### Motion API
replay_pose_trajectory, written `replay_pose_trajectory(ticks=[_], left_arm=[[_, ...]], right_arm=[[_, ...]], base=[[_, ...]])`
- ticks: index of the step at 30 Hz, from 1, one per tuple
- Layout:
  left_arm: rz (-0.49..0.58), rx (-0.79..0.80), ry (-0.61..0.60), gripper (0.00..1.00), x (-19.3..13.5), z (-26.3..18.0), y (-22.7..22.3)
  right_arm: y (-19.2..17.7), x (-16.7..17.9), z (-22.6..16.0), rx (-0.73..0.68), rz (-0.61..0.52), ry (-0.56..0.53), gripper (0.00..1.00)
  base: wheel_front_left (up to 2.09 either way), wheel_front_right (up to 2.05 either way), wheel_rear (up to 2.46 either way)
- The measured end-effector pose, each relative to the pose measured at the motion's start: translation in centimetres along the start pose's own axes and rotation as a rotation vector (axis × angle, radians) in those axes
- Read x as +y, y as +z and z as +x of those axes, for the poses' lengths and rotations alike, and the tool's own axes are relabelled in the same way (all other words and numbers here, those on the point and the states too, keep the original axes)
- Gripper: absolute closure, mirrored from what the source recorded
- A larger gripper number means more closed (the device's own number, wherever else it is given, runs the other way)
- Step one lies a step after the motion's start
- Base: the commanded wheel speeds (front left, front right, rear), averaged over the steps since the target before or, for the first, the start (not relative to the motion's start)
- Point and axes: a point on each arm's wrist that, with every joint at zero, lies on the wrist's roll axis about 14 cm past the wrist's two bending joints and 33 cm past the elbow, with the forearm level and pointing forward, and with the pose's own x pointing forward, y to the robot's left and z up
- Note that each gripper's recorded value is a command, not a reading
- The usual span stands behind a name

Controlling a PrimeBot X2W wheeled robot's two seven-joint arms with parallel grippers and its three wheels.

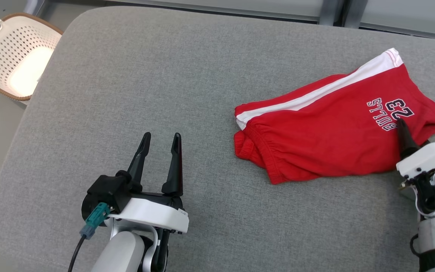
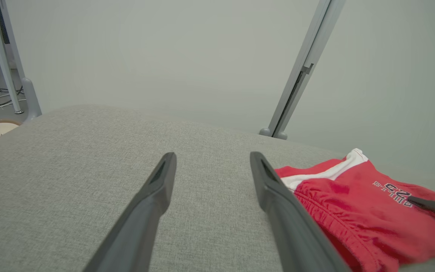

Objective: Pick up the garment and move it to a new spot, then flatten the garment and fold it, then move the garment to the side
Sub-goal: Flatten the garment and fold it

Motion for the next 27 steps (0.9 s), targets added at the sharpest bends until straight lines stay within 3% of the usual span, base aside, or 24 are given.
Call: replay_pose_trajectory(ticks=[12,13,14,27], left_arm=[[0.006,0.015,0.018,0.00,0.5,0.3,-0.4],[0.006,0.016,0.018,0.00,0.5,0.3,-0.5],[0.006,0.017,0.018,0.00,0.5,0.4,-0.5],[-0.004,0.019,-0.016,0.00,-0.6,0.7,-0.6]], right_arm=[[1.3,1.9,3.3,0.051,-0.010,0.014,0.02],[1.4,2.0,3.5,0.051,-0.013,0.015,0.62],[1.6,2.1,3.6,0.045,-0.019,0.017,1.00],[3.8,1.7,1.4,-0.119,0.052,0.032,1.00]], base=[[0.00,0.00,0.00],[0.00,0.00,0.00],[0.00,0.00,0.00],[0.00,0.00,0.00]])
